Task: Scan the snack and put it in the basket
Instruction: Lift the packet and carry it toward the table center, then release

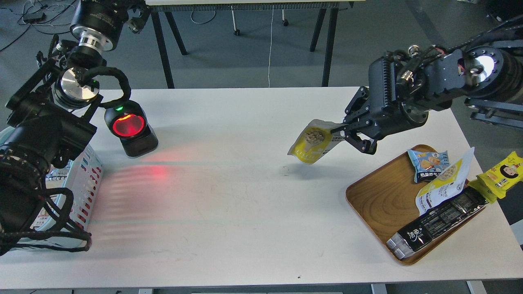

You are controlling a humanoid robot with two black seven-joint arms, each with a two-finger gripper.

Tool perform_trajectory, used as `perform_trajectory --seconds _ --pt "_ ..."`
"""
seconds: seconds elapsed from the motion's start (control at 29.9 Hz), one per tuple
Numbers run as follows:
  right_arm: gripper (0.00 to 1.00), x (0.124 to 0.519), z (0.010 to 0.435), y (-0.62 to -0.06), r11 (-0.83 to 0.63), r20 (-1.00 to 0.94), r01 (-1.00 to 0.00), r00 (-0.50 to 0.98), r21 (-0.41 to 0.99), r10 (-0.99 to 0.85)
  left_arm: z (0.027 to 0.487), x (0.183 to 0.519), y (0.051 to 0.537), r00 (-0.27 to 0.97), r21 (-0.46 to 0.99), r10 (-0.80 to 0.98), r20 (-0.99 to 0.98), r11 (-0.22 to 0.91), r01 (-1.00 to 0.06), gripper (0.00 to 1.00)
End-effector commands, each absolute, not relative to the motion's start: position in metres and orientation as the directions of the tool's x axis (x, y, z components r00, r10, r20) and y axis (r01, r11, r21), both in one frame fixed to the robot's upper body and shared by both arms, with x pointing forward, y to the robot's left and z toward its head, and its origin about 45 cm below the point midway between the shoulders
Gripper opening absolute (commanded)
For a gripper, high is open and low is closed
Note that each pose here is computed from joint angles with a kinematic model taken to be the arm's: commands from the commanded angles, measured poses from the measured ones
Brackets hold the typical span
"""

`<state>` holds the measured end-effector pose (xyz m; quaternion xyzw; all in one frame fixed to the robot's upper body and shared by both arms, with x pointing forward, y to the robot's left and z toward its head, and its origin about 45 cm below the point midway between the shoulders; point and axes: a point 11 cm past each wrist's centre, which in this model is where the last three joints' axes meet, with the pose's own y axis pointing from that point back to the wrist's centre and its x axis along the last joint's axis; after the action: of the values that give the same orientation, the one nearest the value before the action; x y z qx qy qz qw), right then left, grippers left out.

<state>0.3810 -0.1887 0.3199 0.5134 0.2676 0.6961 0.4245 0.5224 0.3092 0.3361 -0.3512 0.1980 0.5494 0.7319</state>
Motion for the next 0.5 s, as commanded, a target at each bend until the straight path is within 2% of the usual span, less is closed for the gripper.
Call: perform_trajectory --seconds 0.0,0.23,0.47 --pt "0.0 0.38 0.317 -0.164 -0.52 0.506 -0.282 -0.128 0.806 0.853 0.335 0.522 0.309 0.317 -0.295 0.665 -0.676 0.149 -0.944 1.0" --pt "0.0 0.382 0.306 -0.136 -0.535 0.516 -0.248 -0.143 0.807 0.845 0.335 0.522 0.308 0.319 -0.295 0.664 -0.676 0.152 -0.943 1.0" --pt "0.0 0.366 0.285 -0.106 -0.563 0.548 -0.158 -0.132 0.811 0.826 0.334 0.522 0.309 0.317 -0.293 0.665 -0.676 0.151 -0.944 1.0"
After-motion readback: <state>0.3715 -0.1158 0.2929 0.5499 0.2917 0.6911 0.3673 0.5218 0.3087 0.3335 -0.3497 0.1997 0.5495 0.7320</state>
